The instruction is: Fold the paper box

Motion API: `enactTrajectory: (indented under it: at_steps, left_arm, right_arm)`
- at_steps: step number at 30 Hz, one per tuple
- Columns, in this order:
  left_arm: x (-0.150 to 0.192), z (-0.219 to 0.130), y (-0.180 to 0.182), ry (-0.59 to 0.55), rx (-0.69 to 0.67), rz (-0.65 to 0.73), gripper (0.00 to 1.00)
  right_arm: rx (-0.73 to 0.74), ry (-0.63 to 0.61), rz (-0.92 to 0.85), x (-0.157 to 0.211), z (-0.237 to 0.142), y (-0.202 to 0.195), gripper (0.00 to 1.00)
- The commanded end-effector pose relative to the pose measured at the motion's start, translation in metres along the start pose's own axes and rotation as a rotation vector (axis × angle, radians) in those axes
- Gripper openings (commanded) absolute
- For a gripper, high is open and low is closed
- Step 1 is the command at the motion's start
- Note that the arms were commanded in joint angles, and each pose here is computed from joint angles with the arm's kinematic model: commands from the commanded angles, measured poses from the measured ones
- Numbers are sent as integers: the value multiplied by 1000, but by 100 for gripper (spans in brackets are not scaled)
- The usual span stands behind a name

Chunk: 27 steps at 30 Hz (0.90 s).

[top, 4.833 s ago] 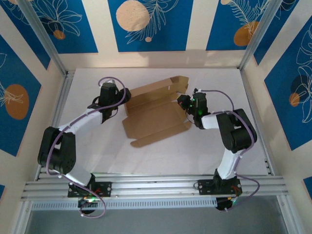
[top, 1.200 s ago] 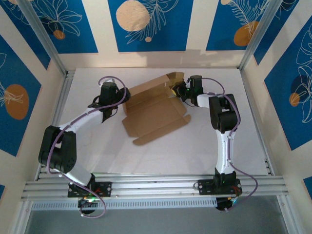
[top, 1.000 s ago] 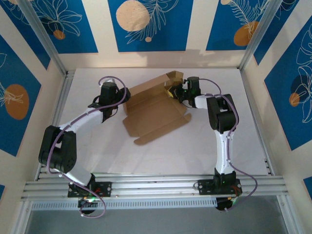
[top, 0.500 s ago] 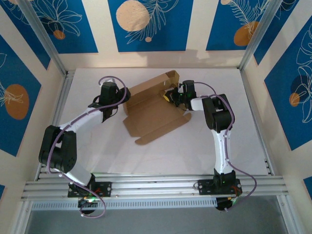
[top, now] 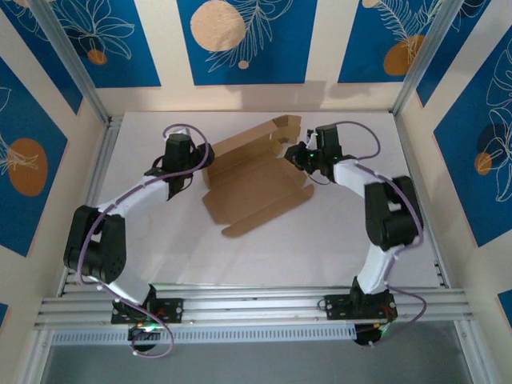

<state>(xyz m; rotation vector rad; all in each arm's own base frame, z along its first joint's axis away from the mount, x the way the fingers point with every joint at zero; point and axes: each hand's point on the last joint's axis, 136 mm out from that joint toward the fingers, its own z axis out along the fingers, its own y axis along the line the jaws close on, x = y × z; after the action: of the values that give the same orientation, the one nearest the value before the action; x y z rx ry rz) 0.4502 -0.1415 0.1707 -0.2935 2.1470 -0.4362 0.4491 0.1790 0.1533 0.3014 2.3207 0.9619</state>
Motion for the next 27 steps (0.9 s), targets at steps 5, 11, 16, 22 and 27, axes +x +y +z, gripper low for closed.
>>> enactTrajectory:
  at_steps: [5, 11, 16, 22, 27]
  left_arm:
    - [8, 8, -2, 80, 11, 169, 66]
    - [13, 7, -9, 109, 51, 197, 66]
    - [13, 7, -14, 113, 76, 220, 66]
    - [11, 9, -11, 117, 70, 226, 66]
    - [14, 18, -7, 143, 82, 195, 65]
  right_arm:
    - [312, -165, -508, -59, -48, -4, 40]
    - [372, -237, -730, -126, -35, 7, 55]
    - [158, -201, -546, -158, -20, 0, 58]
    - [179, -130, -323, -191, 11, -43, 50]
    - [107, -3, -253, -182, 56, -73, 43]
